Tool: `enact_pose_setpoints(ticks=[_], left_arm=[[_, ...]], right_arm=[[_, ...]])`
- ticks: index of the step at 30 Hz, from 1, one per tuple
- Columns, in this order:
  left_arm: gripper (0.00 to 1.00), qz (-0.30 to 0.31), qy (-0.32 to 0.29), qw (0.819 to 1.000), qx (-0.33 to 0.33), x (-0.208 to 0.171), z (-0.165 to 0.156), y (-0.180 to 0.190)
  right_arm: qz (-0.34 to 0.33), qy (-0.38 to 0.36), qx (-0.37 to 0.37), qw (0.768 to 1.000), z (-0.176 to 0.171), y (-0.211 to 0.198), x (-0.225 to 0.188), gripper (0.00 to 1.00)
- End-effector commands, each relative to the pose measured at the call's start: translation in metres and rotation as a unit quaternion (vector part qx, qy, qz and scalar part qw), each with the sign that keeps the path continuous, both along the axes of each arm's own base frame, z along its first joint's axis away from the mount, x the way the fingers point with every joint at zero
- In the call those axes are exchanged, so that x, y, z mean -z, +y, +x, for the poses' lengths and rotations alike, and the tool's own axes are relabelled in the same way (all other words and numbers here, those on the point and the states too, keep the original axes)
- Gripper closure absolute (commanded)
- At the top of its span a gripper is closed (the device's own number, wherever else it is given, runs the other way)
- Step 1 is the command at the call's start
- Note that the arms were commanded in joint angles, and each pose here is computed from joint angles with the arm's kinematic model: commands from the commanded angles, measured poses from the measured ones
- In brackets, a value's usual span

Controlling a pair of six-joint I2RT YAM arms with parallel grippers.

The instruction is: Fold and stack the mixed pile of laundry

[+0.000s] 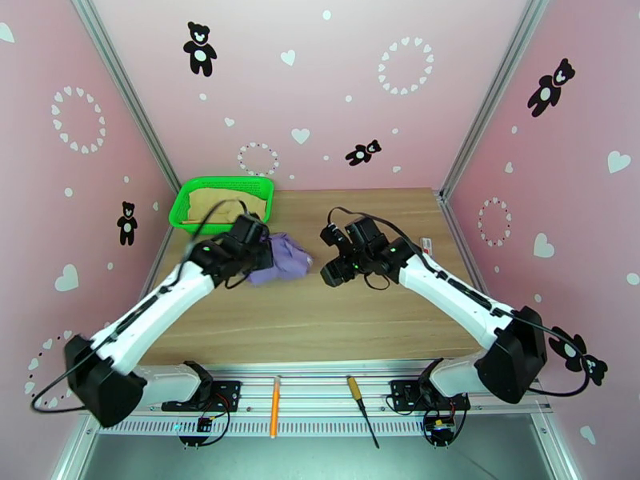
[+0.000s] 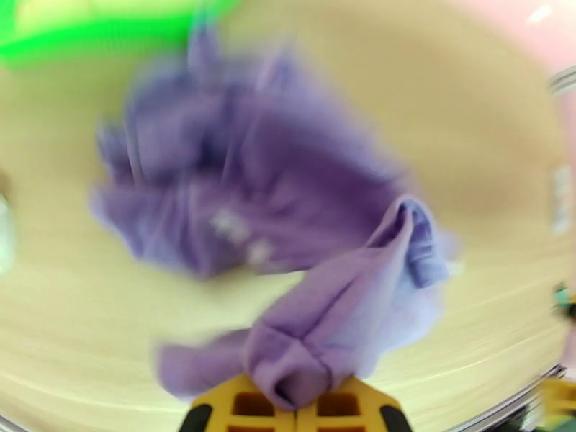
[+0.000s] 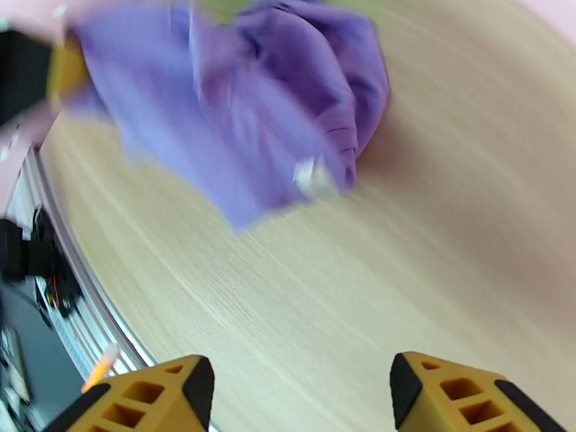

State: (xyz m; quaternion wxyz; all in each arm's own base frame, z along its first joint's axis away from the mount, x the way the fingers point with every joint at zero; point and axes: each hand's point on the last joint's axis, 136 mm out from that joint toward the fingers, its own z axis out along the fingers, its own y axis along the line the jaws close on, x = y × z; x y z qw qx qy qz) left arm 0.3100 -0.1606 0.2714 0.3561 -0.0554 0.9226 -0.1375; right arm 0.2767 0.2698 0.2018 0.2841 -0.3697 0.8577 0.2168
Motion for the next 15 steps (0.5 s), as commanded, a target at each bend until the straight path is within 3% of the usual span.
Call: enact_pose_setpoints(ticks=[1, 8, 15], left_arm=[[1.0, 0.08, -0.012, 0.997, 0.001, -0.027, -0.015, 0.029], [1.0, 0.095, -0.063, 0.993, 0.007, -0.08, -0.014, 0.037], [1.0, 0.077, -0.095, 0.992, 0.04, -0.124, -0.033, 0.039]], right_arm=[[0.042, -0.103, -0.114, 0.987, 0.004, 0.029, -0.033, 0.26], [0.116, -0.234, -0.249, 0.932, 0.016, 0.099, -0.055, 0.2], [0.145, -0.237, -0.275, 0.92, 0.048, 0.144, -0.06, 0.2]])
